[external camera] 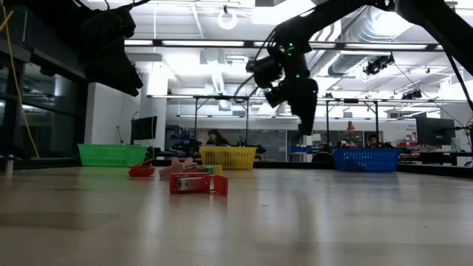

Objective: Pick and place Stapler, Stapler remover, tape
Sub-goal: Put the black staple remover into the blue bin

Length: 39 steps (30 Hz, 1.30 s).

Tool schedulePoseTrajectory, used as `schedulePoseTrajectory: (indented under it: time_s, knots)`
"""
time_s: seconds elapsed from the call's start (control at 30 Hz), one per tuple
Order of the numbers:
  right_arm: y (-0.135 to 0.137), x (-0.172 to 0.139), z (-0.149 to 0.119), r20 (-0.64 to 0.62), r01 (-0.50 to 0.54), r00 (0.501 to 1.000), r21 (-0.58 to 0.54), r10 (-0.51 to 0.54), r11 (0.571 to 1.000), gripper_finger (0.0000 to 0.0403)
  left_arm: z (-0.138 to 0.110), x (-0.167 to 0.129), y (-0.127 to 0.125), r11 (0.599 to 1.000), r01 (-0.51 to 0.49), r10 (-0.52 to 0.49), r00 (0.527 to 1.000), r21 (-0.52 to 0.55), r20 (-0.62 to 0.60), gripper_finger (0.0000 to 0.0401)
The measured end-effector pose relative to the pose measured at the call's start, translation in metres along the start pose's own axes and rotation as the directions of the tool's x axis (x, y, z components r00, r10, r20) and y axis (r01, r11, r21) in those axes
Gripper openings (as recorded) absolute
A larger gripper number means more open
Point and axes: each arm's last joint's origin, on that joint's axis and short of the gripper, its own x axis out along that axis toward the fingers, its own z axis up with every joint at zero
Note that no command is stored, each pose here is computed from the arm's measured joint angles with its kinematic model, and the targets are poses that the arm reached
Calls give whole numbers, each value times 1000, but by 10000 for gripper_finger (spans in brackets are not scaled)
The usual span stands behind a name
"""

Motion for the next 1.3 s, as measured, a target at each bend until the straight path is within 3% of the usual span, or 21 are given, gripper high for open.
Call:
schedulePoseTrajectory:
  time_s: [0.3,0.47,0.8,1.03,1.3]
  knots:
    - [-47,-17,-33,10,5,1000,222,-7,975,41,0,0,0,1000,0,0,1000,5,1,232]
    - [-72,-18,-55,-64,46,998,330,-26,943,59,0,0,0,1000,0,0,1000,2,2,232]
    - [-110,-16,-83,-49,-31,997,464,61,885,44,0,0,0,1000,0,0,1000,1,5,232]
    - [-128,-15,-99,-36,-45,996,586,81,809,63,0,0,0,1000,-1,1,1000,1,5,232]
    - [-137,-14,-107,60,-176,981,663,183,727,49,0,0,0,1000,-6,6,1000,2,8,232]
